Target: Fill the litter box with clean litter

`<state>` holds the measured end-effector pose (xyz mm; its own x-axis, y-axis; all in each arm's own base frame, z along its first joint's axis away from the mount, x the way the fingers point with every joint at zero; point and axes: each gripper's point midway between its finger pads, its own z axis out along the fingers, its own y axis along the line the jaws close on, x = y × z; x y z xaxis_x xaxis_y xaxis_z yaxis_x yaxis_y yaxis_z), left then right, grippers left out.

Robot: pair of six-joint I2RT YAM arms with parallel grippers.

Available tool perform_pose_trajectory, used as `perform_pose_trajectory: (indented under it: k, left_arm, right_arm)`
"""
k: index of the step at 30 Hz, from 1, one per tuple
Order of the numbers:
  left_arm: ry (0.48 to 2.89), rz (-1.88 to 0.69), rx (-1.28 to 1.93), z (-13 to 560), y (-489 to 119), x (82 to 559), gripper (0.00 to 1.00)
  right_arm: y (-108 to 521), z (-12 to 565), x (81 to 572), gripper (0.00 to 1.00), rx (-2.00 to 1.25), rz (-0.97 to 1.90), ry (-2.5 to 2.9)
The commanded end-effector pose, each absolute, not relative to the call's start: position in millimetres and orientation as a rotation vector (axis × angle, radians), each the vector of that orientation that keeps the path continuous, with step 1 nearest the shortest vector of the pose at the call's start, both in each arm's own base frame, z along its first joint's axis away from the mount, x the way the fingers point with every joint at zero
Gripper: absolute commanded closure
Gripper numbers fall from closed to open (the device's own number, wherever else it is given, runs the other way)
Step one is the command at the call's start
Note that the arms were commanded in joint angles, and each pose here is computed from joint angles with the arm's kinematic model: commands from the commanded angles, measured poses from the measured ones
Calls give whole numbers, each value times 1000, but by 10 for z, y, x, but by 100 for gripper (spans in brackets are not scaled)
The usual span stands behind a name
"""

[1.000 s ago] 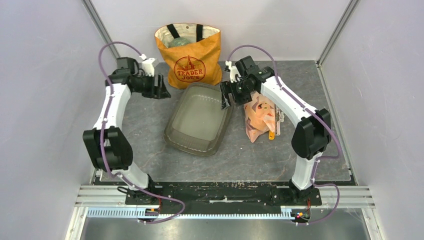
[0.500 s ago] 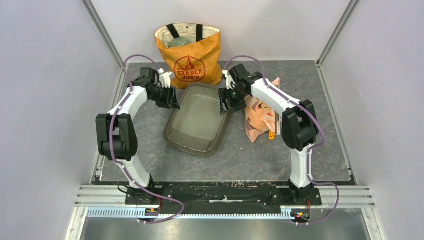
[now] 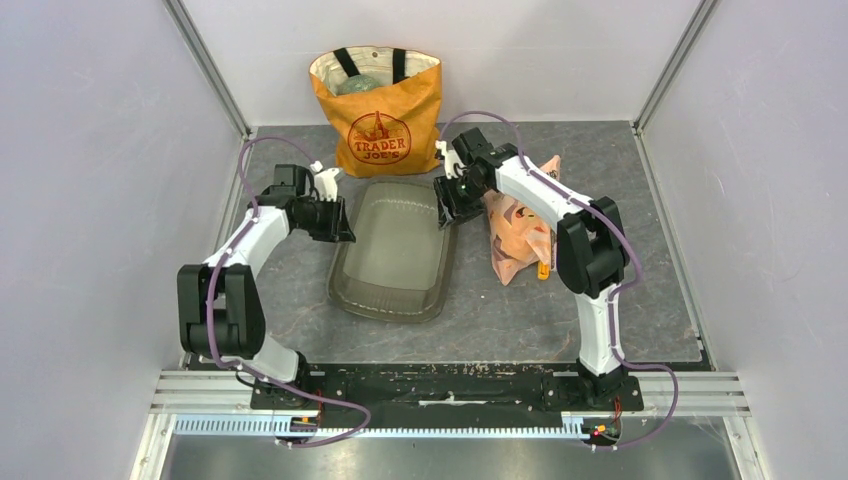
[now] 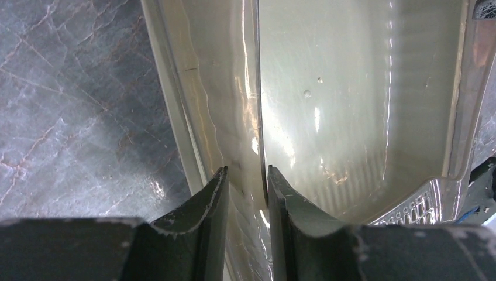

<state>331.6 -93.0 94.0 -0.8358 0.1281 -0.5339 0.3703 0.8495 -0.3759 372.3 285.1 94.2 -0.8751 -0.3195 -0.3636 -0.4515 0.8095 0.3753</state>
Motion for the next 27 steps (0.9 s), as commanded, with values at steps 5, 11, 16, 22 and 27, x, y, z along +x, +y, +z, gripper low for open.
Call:
perform_pose_trajectory:
  k: [5, 11, 16, 22, 27]
  left_arm:
    - [2710, -623, 246, 797, -831, 2890, 56]
    - [2611, -692, 206, 1138, -724, 2968, 27]
    - [2538, -762, 183, 1320, -706, 2956, 12]
    - [2569, -794, 23, 1177, -523, 3016, 9]
    - [2523, -933, -27, 1116, -610, 3102, 8]
  right_arm:
    - [2956, 979, 3856, 34, -702, 637, 2657]
    - [2957, 1162, 3839, 21, -705, 645, 2635]
    - [2957, 1316, 3777, 12, -689, 673, 2628]
    - [2993, 1427, 3688, 8, -661, 727, 2647]
    - [3109, 1416, 3645, 11, -661, 775, 2651]
